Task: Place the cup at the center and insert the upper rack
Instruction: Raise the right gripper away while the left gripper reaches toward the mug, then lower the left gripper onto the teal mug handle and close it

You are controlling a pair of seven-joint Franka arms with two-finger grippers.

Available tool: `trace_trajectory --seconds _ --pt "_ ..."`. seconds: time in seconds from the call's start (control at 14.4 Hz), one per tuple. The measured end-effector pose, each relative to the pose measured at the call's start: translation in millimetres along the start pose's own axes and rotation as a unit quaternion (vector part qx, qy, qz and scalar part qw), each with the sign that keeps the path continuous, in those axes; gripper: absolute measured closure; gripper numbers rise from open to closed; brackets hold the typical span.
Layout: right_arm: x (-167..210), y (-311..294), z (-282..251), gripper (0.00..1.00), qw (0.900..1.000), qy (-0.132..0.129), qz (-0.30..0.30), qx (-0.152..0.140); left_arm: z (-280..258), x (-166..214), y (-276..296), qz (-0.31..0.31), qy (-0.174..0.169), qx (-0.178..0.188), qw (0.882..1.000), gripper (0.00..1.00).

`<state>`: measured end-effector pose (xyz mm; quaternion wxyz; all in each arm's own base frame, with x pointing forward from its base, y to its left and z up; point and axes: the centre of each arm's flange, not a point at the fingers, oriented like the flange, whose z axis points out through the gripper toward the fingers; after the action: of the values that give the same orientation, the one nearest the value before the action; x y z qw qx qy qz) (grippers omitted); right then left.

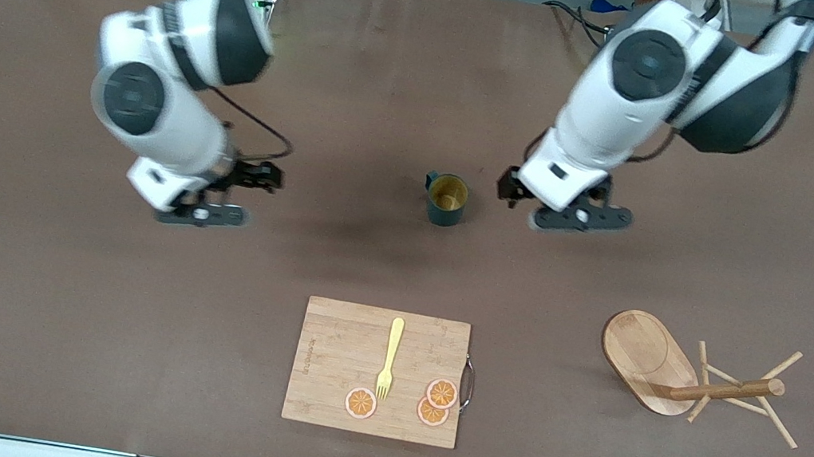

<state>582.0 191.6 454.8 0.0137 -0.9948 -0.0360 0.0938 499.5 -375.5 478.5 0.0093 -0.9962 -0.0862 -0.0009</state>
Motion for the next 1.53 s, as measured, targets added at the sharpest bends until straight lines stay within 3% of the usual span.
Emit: trace_trajectory --seconds 0.28,0.49,0.84,1.18,1.53 --pt "-13.4 108.1 -41.0 0.0 0.998 -0.01 0.058 -0.004 38.5 -74.5 74.8 -0.068 0.031 0.032 0.997 0.0" --pt "-19.1 155.2 -62.9 0.0 0.997 -0.012 0.08 -0.01 88.4 -126.3 118.2 -0.122 0.069 0.062 0.988 0.0" --pt "-29.6 244.6 -105.0 0.0 0.995 0.021 0.093 0.0 184.5 -209.9 170.0 -0.152 0.122 0.101 0.976 0.0" --pt "-32.8 250.5 -123.5 0.0 0.995 0.035 0.095 0.0 246.4 -247.1 179.8 -0.201 0.19 0.126 0.953 0.0" --pt "-31.7 239.9 -128.9 0.0 0.996 0.037 0.086 0.0 301.5 -275.2 184.9 -0.242 0.293 0.132 0.915 0.04"
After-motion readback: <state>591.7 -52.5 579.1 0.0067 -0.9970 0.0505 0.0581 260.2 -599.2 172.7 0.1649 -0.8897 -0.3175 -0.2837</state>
